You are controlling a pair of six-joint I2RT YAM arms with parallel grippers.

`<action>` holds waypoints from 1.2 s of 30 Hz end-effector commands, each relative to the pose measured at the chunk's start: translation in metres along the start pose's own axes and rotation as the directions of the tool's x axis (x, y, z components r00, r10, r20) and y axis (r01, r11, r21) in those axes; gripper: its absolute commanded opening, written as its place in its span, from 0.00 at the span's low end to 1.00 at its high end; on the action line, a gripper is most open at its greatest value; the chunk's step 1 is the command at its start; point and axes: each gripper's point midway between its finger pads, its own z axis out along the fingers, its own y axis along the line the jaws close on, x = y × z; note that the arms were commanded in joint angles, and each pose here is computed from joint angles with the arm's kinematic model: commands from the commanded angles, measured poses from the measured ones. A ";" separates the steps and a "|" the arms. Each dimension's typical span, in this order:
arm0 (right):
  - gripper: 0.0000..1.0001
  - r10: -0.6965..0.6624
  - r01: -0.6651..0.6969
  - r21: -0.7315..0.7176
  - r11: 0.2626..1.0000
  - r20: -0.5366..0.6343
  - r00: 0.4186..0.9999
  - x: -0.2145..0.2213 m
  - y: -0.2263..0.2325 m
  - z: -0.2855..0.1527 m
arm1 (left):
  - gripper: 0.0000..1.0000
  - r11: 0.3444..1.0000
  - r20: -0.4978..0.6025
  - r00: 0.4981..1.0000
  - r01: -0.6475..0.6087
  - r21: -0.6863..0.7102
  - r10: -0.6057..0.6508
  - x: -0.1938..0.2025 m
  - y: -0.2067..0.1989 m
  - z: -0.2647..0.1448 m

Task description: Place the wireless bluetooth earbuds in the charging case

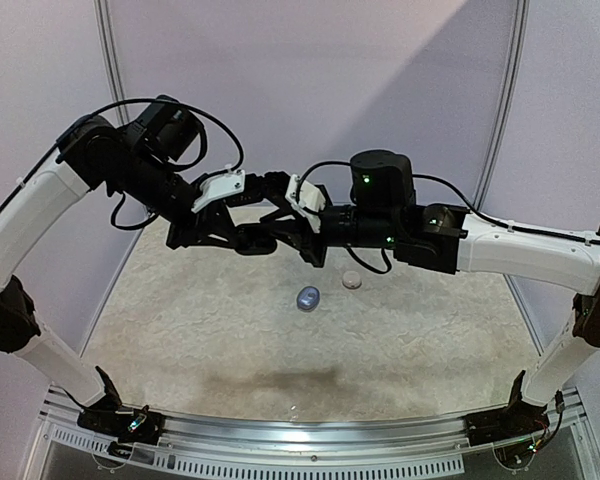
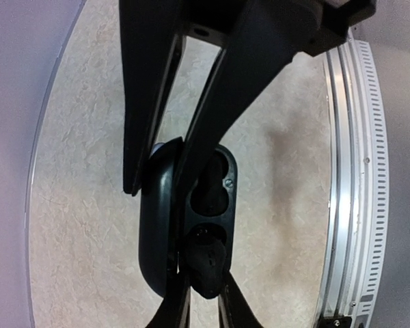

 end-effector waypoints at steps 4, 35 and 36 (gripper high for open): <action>0.00 -0.010 0.011 -0.006 1.000 0.113 0.994 -0.035 0.000 -0.009 | 0.23 0.999 -0.051 0.999 -0.009 0.051 0.012 0.004 -0.010 0.011; 0.00 0.123 -0.128 0.108 0.986 0.049 0.991 -0.021 -0.031 -0.026 | 0.62 0.992 0.469 0.879 0.120 -0.035 -0.090 -0.024 -0.012 -0.078; 0.00 0.121 -0.127 0.106 0.986 0.057 0.991 -0.025 -0.031 -0.028 | 0.67 0.989 0.540 0.838 0.133 -0.070 -0.074 -0.024 -0.011 -0.082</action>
